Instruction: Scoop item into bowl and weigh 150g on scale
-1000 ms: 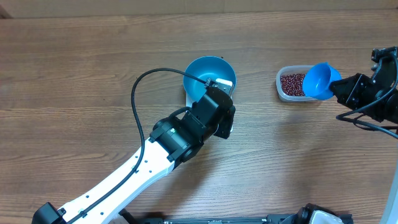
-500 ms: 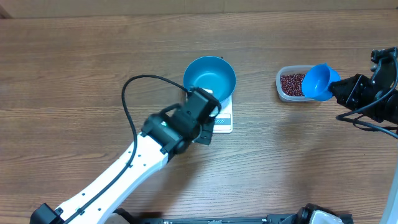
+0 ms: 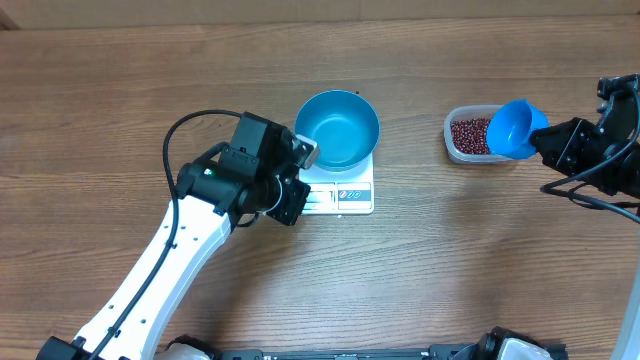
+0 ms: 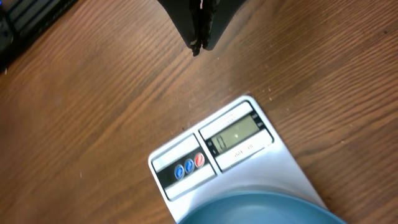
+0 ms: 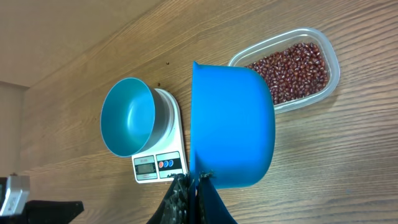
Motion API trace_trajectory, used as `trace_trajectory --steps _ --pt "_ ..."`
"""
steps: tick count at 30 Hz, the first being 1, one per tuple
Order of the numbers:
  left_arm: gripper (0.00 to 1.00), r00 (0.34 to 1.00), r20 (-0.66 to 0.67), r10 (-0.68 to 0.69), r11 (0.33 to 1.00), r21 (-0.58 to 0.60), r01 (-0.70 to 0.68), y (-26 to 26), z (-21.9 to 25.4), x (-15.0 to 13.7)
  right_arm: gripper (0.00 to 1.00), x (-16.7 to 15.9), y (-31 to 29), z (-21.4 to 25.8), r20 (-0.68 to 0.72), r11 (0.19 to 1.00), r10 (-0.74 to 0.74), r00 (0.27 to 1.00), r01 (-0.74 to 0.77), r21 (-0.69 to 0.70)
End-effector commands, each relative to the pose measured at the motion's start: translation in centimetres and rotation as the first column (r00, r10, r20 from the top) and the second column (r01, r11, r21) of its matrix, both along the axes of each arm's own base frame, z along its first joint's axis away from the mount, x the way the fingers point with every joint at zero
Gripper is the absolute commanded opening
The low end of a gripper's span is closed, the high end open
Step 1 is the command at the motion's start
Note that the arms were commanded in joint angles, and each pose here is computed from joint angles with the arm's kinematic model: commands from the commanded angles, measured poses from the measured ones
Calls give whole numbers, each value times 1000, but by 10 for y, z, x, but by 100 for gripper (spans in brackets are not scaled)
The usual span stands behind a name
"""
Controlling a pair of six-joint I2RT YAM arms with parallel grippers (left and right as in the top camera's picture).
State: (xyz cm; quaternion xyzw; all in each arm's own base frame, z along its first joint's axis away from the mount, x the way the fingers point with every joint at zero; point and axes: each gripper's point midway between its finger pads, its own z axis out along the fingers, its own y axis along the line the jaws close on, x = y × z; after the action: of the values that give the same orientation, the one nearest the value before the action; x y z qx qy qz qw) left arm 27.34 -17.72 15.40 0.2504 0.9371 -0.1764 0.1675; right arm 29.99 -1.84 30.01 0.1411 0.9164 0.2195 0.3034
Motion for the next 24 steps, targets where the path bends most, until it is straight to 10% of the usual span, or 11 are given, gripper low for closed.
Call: trace_trajectory --steps 1,13,24 --pt "5 998 45 -35 999 39 33 3 7 -4 4 1 -1 11 41 1000 10 999 -9 -19" --pt "11 938 295 183 983 -39 -180 43 82 -26 4 0 0 10 34 1000 9 999 -9 -16" --pt "36 979 190 66 992 -117 -45 22 4 -57 4 0 0 10 34 1000 9 999 -9 -16"
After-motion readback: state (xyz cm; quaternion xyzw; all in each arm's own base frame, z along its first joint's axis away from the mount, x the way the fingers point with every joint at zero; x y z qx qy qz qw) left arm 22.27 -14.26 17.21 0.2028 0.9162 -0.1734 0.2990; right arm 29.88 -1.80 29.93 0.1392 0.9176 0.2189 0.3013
